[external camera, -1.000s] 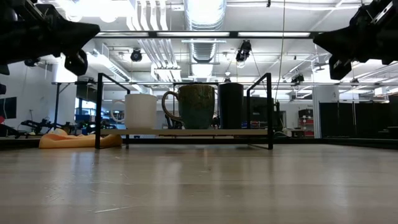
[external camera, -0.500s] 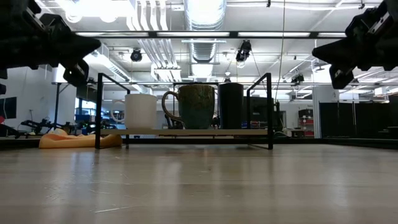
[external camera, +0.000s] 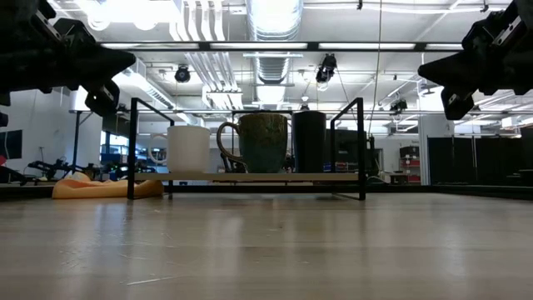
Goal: Stack small to large cups/mugs on shelf
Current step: Return to Home Position
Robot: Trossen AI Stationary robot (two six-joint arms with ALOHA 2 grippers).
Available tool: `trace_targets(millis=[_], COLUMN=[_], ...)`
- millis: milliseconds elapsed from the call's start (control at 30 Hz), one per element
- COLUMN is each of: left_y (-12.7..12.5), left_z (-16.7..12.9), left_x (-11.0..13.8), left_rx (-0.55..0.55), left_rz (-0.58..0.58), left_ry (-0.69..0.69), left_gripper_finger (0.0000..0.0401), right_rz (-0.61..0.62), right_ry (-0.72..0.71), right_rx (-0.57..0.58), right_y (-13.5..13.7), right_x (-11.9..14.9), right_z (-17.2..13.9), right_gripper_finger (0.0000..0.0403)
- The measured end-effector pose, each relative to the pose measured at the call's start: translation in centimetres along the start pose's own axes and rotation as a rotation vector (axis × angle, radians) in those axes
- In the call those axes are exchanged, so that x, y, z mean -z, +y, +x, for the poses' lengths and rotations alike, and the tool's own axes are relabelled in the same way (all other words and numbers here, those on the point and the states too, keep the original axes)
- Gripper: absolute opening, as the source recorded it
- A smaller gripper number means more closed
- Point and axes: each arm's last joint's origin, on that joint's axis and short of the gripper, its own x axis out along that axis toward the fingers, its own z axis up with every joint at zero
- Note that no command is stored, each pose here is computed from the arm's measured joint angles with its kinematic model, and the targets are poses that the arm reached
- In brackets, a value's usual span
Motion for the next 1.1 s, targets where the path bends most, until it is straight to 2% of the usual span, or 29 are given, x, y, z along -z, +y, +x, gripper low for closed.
trace_targets(millis=[433,633,1100], left_y=[0.00,0.10,0.46], left_z=[0.00,0.01,0.12], left_x=[0.01,0.22,0.92], left_rx=[0.000,-0.008,-0.038], left_rz=[0.005,0.147,0.129], left_ry=[0.000,0.021,0.096], left_gripper_finger=[0.0000,0.0000,0.0000], right_rz=[0.000,0.000,0.000], right_ry=[0.000,0.000,-0.001], right_rx=[0.000,0.000,0.000], right_y=[0.00,0.01,0.00], right_x=[0.00,-0.01,-0.02], right_z=[0.00,0.00,0.00], right_gripper_finger=[0.0009,0.0009,0.0009])
